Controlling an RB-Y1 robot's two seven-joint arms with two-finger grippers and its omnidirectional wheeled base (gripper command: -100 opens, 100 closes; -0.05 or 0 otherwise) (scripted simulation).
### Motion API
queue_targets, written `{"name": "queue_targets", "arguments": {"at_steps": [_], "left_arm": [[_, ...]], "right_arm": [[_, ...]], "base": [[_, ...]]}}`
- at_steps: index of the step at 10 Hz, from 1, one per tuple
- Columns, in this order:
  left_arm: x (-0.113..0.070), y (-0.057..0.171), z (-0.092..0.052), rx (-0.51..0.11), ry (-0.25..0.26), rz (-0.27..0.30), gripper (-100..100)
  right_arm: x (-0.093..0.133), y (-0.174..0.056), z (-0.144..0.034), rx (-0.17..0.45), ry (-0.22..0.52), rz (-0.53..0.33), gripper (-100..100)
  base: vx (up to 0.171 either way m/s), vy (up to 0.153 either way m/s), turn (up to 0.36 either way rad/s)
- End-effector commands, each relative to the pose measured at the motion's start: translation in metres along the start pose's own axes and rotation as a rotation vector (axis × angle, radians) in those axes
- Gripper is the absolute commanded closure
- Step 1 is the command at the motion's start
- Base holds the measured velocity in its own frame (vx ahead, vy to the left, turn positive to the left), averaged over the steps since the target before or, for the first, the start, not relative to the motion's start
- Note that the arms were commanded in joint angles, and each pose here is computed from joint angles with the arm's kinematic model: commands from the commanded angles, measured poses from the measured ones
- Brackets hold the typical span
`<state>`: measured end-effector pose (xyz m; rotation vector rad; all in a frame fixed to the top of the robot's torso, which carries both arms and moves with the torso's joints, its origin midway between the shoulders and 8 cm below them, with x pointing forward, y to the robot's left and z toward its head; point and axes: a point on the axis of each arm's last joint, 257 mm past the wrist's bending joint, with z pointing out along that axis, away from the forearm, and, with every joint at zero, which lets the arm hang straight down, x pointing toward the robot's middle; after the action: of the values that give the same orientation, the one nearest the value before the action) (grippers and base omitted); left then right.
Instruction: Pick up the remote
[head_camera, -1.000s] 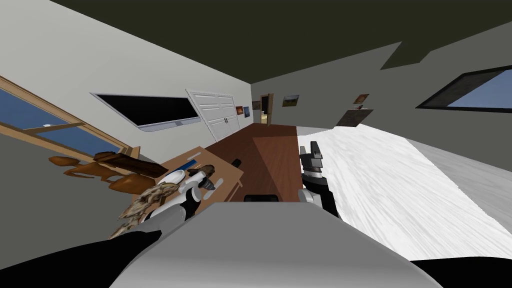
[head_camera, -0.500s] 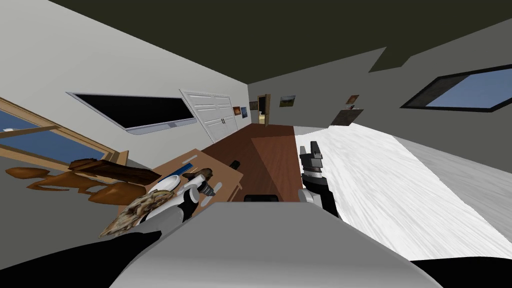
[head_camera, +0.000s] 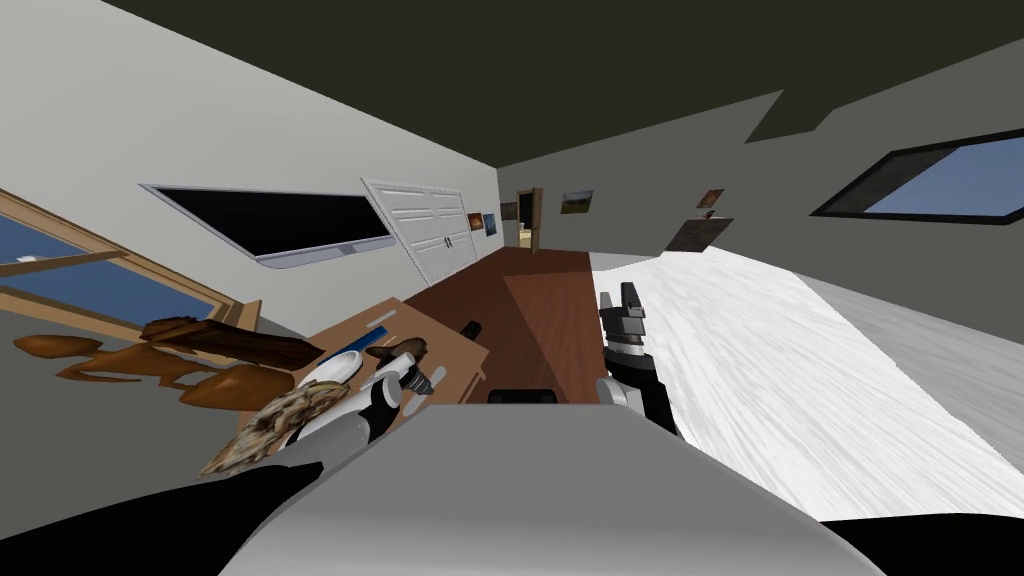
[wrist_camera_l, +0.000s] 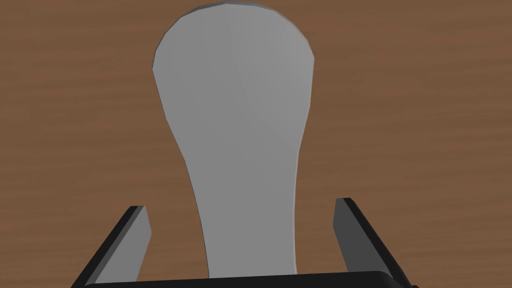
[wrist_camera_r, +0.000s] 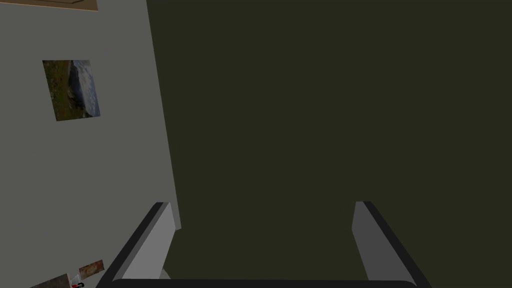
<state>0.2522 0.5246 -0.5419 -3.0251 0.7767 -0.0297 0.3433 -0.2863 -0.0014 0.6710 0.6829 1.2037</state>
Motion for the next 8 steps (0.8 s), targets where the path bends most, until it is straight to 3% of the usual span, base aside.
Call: {"name": "queue_targets", "arguments": {"at_steps": [1,2,6,7,8], "left_arm": [[0.0000,0.0000,0.0000,0.000,0.000,0.000,-100],[0.0001,-0.0003,0.0007,0.003,0.001,0.001,100],[0.0001,0.0019,0.0015,-0.002,0.000,0.000,100],[0.0001,0.0019,0.0015,-0.002,0.000,0.000,0],[-0.0004,-0.0035,-0.0034,0.004,0.001,-0.001,100]], "right_arm": [[0.0000,0.0000,0.0000,0.000,0.000,0.000,0],[0.0000,0.0000,0.0000,0.000,0.000,0.000,0],[0.0000,0.0000,0.0000,0.000,0.000,0.000,0],[0.0000,0.0000,0.0000,0.000,0.000,0.000,0],[0.0000,0.0000,0.0000,0.000,0.000,0.000,0]], "base": [[0.017,0.025,0.001],[0.000,0.000,0.000],[0.000,0.000,0.000],[0.000,0.000,0.000],[-0.017,-0.015,-0.026]]}}
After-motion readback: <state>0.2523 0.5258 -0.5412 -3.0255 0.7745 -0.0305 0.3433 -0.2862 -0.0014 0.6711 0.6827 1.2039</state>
